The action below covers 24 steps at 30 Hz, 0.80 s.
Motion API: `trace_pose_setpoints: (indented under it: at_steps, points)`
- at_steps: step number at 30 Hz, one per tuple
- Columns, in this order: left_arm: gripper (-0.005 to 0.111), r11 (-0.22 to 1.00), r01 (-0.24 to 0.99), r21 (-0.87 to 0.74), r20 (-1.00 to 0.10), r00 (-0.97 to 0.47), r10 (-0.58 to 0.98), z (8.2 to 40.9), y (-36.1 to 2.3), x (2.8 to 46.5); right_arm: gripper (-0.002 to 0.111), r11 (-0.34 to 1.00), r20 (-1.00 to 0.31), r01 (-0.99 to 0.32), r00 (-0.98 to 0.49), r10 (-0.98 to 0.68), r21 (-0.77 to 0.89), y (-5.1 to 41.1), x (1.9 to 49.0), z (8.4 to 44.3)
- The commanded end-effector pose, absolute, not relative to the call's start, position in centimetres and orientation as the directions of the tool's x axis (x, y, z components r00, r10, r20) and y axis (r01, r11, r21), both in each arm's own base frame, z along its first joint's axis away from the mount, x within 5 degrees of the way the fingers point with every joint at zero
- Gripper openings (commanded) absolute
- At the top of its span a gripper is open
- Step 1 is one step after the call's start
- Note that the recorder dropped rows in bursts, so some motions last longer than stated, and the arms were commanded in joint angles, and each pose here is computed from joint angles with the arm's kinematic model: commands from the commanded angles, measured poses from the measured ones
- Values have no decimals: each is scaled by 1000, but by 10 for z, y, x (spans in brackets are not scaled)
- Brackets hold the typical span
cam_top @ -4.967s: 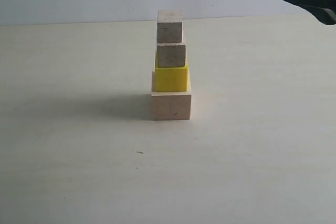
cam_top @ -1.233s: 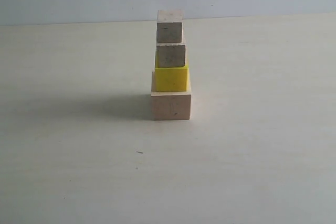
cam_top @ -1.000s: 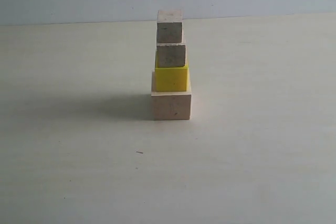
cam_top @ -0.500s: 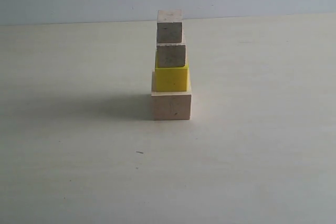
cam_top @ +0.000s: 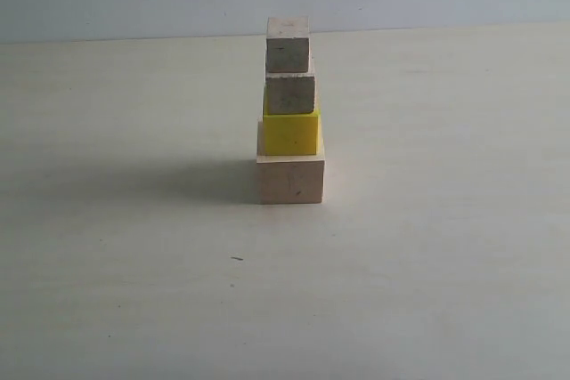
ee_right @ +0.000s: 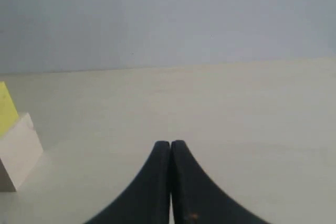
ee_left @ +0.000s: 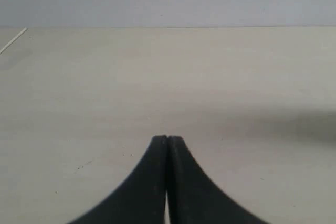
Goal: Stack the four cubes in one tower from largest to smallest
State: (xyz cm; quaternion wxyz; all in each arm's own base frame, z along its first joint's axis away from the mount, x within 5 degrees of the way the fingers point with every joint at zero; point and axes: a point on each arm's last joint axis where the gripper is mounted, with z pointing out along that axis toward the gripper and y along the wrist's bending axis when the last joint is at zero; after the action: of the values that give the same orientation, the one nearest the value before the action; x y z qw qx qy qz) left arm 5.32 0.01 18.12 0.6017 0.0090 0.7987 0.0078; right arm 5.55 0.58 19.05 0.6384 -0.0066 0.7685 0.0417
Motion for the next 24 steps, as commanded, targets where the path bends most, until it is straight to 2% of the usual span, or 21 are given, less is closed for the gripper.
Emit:
trace_pose_setpoints:
  at_steps: [1,11,24]
  points:
    - [0,1000,7,24,-964,-266,25,181,0,53,0,998,-981,-56,-194,22,33,5,55,188]
    - [0,1000,7,24,-964,-266,25,181,0,53,0,999,-975,-51,-221,-26,-15,4,54,185]
    - [0,1000,7,24,-964,-266,25,181,0,53,0,1000,-971,-6,-240,-11,-10,0,54,183]
